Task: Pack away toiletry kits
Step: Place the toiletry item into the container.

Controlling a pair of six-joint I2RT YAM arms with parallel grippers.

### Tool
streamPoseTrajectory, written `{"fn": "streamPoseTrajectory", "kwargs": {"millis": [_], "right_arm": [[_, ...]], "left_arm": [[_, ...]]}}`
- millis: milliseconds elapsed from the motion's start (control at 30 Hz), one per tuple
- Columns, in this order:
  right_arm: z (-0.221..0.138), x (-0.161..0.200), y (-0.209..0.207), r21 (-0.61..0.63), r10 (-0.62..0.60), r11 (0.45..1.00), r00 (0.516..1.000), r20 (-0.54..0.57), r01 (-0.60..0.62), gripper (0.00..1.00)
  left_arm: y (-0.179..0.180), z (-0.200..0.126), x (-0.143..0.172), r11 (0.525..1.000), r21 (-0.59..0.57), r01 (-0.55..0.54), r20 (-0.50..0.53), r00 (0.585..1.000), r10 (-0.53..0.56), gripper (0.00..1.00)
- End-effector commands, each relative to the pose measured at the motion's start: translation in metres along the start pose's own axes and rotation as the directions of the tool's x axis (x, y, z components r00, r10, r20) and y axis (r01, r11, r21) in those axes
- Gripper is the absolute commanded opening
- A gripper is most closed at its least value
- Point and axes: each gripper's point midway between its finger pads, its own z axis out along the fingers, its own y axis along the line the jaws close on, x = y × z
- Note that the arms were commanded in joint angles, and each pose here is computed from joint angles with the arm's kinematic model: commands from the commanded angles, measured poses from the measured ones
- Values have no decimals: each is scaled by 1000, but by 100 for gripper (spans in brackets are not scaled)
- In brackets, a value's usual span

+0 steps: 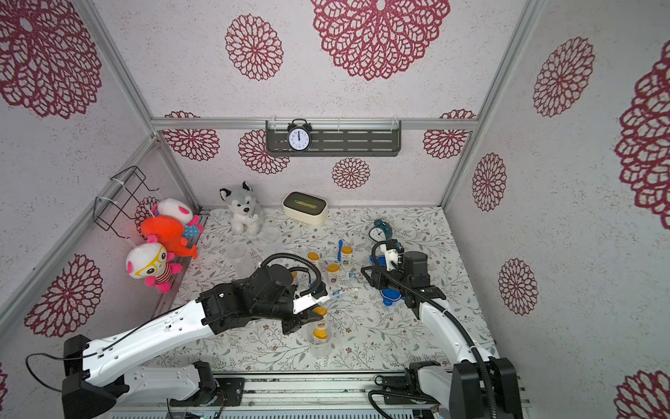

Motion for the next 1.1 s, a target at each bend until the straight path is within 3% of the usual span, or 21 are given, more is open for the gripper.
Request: {"fn": "streamPoseTrajectory", "kwargs": {"millis": [0,167,367,667,1067], "right_arm": [[-3,-6,10,-53,-42,998,999,29,44,49],[-1,-4,14,-86,-44,995,999,26,46,49],[1,-2,15,-102,-42,994,999,20,44,49],[1,-2,18,-122,-46,991,999,19,48,49],[6,1,17,-137,-40,990,999,2,40,49]], "left_arm": [[-3,1,0,999,-20,-42,2,999,42,18],[-8,0,3,995,-48,-87,-1,996,87,16],[-14,-14,0,986,-75,-151,71,985,157,15],[-13,-13,6,965,-103,-240,69,966,248,15],[-20,-24,-4,959,-97,-266,124,953,277,15]]}}
